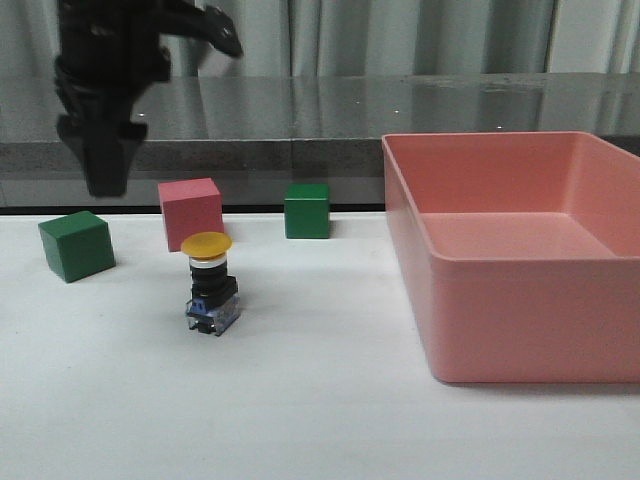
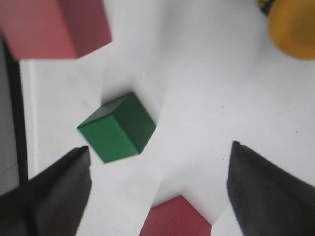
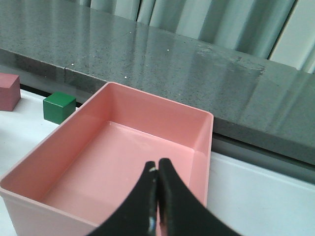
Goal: Place and stand button with both arms
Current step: 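Open the left gripper and raise it away from the button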
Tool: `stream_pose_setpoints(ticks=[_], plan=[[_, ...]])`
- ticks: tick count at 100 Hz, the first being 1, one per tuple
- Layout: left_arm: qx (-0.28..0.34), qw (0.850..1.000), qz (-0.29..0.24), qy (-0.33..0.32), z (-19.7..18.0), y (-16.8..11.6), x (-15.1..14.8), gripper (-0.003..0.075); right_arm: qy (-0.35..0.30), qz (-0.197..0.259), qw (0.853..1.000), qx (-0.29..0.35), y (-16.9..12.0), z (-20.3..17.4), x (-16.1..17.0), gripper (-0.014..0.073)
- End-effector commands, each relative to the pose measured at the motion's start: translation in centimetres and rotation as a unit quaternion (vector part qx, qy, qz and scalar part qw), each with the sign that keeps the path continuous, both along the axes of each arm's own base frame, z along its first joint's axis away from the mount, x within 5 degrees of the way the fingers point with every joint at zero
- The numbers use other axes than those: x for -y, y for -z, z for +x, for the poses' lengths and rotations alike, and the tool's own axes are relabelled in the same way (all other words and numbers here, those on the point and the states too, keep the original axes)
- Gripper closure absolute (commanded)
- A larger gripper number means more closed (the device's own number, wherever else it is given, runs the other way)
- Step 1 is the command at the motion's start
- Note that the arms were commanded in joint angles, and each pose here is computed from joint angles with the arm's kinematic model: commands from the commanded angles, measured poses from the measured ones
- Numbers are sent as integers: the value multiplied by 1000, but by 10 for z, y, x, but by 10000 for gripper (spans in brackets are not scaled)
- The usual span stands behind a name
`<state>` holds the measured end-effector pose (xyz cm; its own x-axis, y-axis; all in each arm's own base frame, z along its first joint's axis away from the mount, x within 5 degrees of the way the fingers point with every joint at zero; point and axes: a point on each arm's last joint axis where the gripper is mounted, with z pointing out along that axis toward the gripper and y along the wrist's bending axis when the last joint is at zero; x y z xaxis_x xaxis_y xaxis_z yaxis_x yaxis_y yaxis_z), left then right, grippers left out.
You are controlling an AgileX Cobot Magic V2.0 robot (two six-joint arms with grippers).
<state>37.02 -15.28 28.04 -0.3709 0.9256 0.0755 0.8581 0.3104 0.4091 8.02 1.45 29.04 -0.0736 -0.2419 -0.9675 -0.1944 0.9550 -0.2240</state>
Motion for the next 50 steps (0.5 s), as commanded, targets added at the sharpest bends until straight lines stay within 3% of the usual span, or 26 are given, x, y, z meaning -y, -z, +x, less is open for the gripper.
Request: stream_pose_setpoints(ticks=[1, 14, 32, 50], plan=[[34, 996, -54, -58, -18, -53, -30, 416, 9, 11, 999, 46, -15, 0, 2, 708], [52, 979, -155, -123, -32, -87, -68, 743, 9, 11, 999, 46, -15, 0, 2, 708], [76, 939, -288, -173, -59, -125, -103, 740, 9, 11, 999, 46, -15, 0, 2, 708], [152, 898, -385, -151, -90, -134, -110, 740, 9, 11, 999, 46, -15, 0, 2, 708]])
